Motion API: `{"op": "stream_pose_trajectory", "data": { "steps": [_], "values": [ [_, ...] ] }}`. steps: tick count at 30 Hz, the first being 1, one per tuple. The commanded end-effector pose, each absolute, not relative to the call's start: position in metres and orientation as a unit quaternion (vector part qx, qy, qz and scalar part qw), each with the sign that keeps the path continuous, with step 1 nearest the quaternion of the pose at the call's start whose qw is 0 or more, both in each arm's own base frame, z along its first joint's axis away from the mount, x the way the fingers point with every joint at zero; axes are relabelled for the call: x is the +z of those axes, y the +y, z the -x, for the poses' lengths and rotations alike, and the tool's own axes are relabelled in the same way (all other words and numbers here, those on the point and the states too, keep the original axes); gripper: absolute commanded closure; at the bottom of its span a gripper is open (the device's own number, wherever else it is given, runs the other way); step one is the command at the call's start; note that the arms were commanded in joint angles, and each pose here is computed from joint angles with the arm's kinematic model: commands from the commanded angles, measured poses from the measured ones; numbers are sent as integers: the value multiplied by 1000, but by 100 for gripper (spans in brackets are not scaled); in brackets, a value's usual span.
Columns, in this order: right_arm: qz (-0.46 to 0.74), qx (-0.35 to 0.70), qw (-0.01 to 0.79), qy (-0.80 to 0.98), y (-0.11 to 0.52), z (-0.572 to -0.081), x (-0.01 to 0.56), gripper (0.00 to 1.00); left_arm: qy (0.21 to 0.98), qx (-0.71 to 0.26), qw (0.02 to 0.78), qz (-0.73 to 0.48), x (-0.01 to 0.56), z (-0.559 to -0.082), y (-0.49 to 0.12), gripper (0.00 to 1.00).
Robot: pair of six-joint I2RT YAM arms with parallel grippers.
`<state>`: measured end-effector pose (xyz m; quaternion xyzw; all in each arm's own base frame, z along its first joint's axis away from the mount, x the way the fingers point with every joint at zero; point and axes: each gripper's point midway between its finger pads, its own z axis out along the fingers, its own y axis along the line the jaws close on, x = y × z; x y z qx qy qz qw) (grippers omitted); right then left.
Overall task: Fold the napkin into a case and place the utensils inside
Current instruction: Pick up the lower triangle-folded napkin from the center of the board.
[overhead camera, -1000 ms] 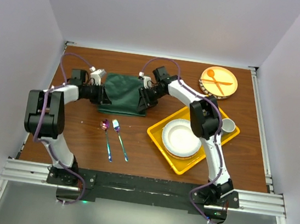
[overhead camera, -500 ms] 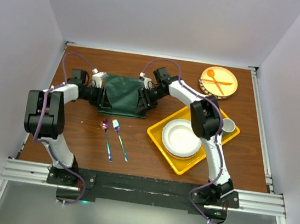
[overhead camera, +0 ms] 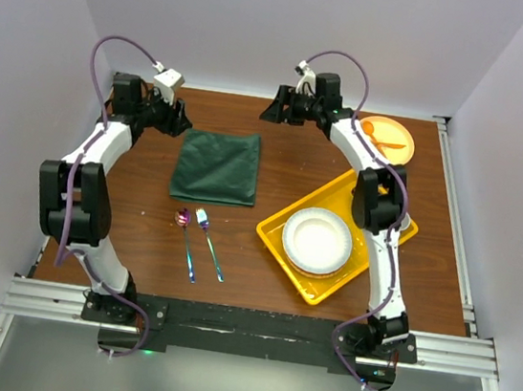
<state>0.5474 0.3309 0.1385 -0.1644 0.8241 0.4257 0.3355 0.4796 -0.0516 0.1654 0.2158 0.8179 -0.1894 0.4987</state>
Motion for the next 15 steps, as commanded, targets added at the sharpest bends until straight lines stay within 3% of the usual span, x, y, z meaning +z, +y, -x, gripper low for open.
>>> {"op": "stream_pose_trajectory", "data": {
  "steps": [1,10,15],
  "values": [
    [120,391,390,825,340,-583,126,24,811,-152,523,-213,171,-504,-37,43],
    [87,389,371,839,342,-593,81,29,836,-163,494,-177,146,-513,-32,44],
    [73,412,344,841,348,-587,62,40,842,-162,483,-175,139,-510,-32,44]
  ]
}}
